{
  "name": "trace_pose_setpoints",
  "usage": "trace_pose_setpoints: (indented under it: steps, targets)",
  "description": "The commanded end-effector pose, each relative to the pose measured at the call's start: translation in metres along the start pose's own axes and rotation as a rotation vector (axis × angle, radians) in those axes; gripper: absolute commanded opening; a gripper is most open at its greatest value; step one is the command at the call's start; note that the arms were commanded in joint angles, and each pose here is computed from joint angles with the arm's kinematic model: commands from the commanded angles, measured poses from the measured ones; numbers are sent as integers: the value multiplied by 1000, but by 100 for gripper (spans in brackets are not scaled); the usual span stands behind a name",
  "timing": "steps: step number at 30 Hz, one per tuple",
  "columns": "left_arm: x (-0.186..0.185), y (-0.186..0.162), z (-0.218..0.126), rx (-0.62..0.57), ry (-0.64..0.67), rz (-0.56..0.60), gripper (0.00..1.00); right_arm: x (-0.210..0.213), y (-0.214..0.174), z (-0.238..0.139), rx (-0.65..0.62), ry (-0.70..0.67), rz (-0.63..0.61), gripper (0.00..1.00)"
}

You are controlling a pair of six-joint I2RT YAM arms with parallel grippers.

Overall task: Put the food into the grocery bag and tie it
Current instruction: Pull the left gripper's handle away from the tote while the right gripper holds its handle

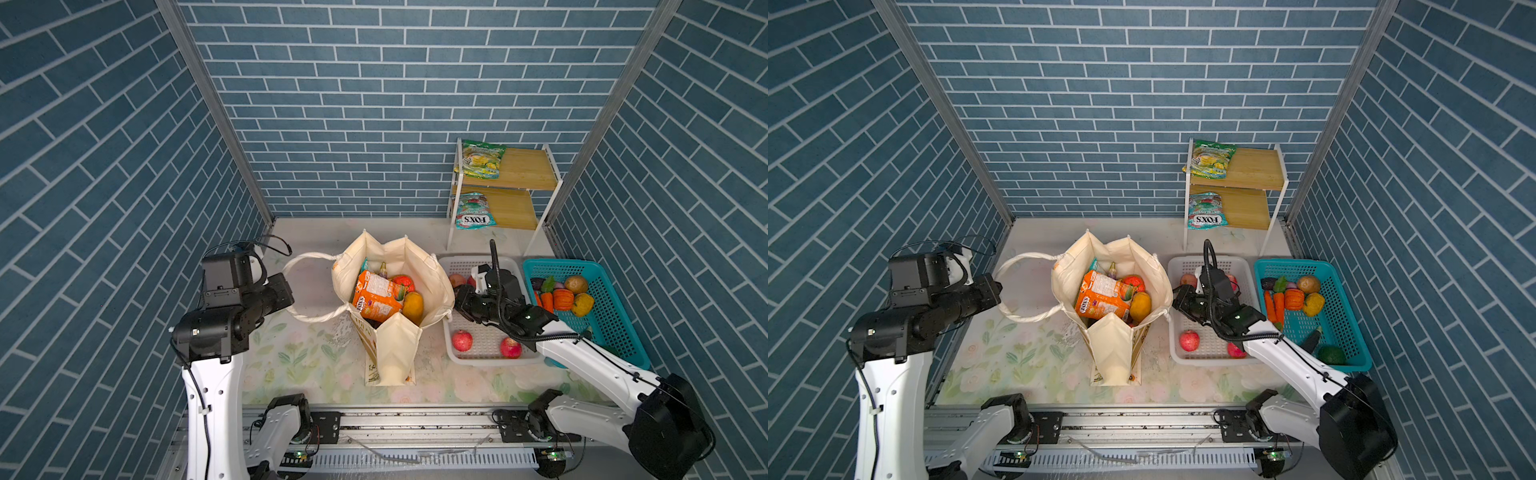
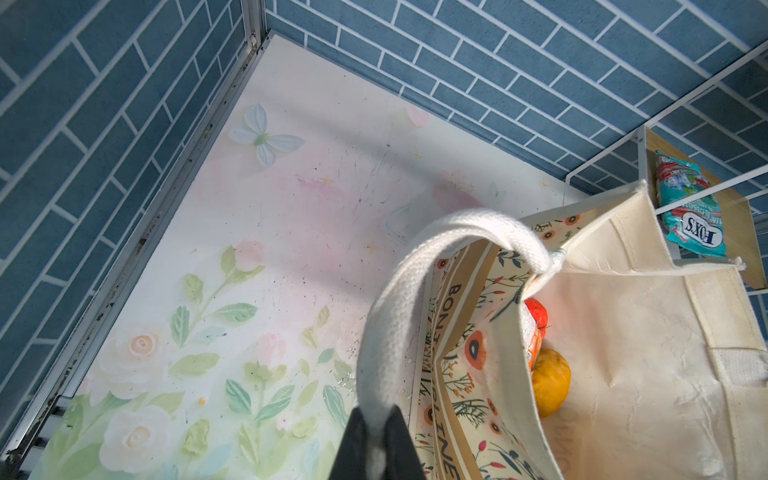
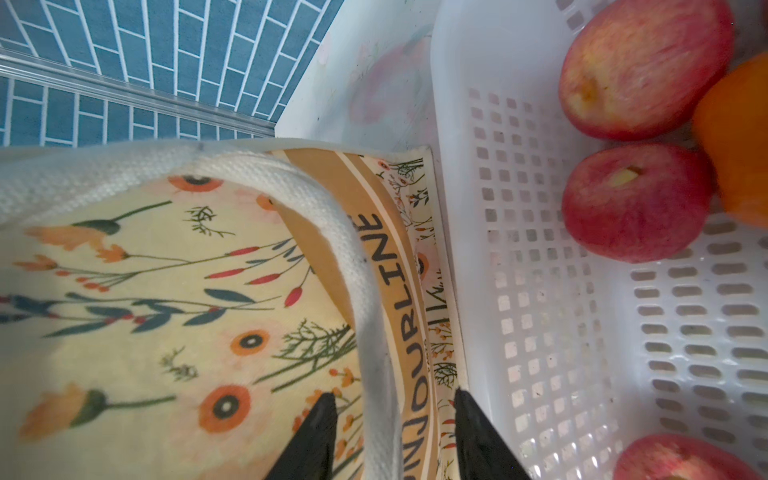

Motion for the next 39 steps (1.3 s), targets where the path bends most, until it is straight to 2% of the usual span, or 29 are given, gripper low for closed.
trace_pose_setpoints:
  steps: [1,6,21,27,35,39]
  targets:
    - [1,3,-2,-18,1,-12,0,12,-8,2,45,57,24,48]
    - [0,2,-1,-12,-11,-14,0,8,-12,9,75,49,27,48]
    - [-2,2,-3,-11,-22,-18,0,1,-18,21,99,28,40,38]
    - [-3,4,-8,-12,-25,-17,0,3,-18,21,103,33,44,27]
    - [-9,16,-20,-16,-47,-17,0,12,-23,-3,106,32,21,1]
    - [-12,21,-25,-18,-63,-18,0,20,-15,-37,21,8,-45,0]
Point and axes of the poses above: each gripper's point midway between its finger pads, its own z axis out along the fingers, its own x axis along the line the jaws close on, y = z × x, the point moved 1 cm from there along -z, back along the fingers, and after that the axes turned 15 degrees about z, right-handed, at the moved point
